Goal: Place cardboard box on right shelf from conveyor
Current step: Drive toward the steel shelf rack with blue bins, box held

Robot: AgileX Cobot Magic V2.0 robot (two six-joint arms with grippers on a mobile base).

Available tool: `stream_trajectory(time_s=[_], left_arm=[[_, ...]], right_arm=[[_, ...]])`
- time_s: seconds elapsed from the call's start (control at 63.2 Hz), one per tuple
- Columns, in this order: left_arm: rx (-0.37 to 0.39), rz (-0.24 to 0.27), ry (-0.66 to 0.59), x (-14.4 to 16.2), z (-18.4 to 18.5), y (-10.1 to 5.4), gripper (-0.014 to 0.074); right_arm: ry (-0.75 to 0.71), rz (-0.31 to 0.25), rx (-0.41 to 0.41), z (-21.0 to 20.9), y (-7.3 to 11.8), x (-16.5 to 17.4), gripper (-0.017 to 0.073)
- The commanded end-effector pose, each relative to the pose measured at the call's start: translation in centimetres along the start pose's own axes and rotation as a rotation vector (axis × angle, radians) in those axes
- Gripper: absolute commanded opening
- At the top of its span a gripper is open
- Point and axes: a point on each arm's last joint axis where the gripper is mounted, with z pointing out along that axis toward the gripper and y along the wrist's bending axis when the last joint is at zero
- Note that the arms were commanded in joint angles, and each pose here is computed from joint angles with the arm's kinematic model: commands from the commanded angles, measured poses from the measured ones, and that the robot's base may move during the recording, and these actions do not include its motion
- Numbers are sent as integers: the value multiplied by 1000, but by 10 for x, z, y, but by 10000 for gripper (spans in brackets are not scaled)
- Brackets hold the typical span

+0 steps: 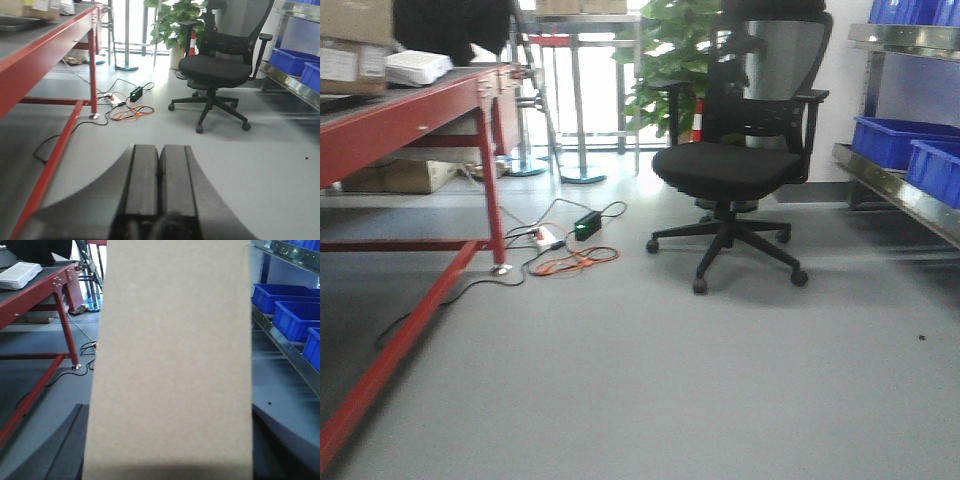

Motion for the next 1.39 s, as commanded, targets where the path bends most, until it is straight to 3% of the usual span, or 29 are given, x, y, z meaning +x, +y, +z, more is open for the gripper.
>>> stream_trajectory(time_s=[0.0, 1.377], left_arm=[[-1, -10, -97, -9, -1, 0, -119], [-1, -10, -97, -9, -1, 0, -119]], right_arm=[[-111, -16, -9, -1, 2, -17, 203], [-111, -16, -9, -1, 2, -17, 203]])
